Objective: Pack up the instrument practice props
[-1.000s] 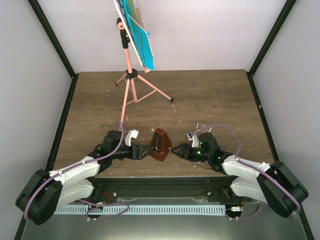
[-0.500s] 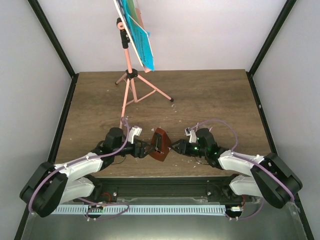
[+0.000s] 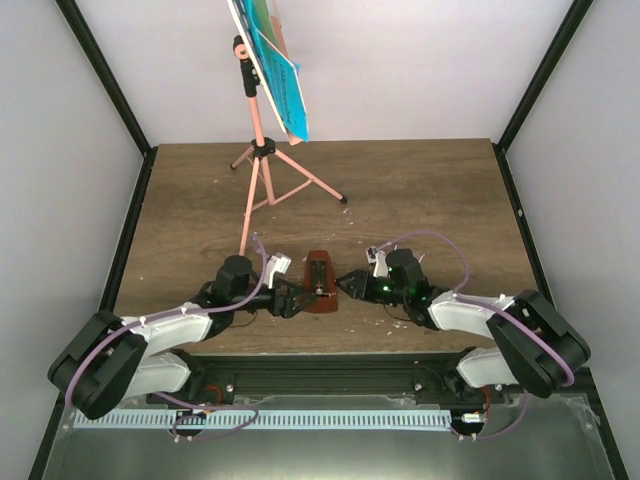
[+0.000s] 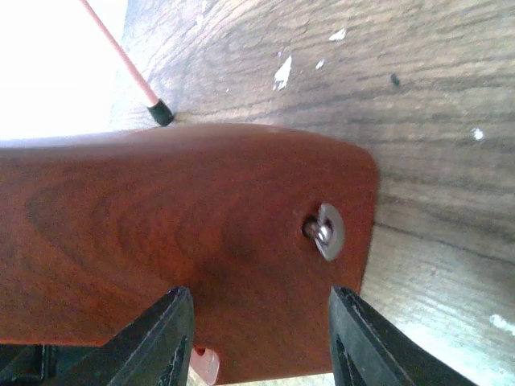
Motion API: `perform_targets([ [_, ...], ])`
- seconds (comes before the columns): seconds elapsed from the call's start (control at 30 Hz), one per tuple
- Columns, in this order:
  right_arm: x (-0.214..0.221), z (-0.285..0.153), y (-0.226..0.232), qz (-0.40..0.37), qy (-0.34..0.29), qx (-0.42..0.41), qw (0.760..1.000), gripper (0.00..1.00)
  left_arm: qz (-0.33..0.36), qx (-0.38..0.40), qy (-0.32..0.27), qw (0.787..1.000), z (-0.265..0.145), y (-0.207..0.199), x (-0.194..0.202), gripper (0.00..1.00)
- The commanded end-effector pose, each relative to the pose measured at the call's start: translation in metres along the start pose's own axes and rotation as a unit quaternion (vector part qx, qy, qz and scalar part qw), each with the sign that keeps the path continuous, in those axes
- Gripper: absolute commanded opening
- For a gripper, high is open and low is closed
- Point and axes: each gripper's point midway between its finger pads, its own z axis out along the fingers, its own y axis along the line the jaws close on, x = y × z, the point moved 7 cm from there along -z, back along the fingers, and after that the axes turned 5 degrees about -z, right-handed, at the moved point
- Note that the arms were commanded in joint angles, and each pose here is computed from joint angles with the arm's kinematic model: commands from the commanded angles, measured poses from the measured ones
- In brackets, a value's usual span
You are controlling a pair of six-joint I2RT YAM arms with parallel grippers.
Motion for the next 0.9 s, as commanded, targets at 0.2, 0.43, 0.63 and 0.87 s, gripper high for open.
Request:
perform_targets([
  [0.2, -0.026, 0.010, 0.013, -0.043, -0.033, 0.000, 0.998, 0.51, 0.008, 0.032, 0.012, 0.999, 0.012, -0.017, 0.010, 0.83],
  [0.43, -0.033, -0.017, 0.010, -0.050, -0.091, 0.074, 0.992, 0.79, -0.004, -0.002, -0.060, 0.998, -0.002, -0.027, -0.010, 0.82],
  [0.63, -0.032, -0.064, -0.022, 0.011, -0.165, 0.161, 0.973, 0.94, 0.015, -0.069, -0.191, 0.979, -0.057, -0.056, -0.042, 0.87],
  [0.87, -0.040, -0.110, -0.068, 0.059, -0.186, 0.245, 0.950, 0.97, 0.077, -0.110, -0.235, 0.963, -0.141, -0.122, -0.135, 1.00],
])
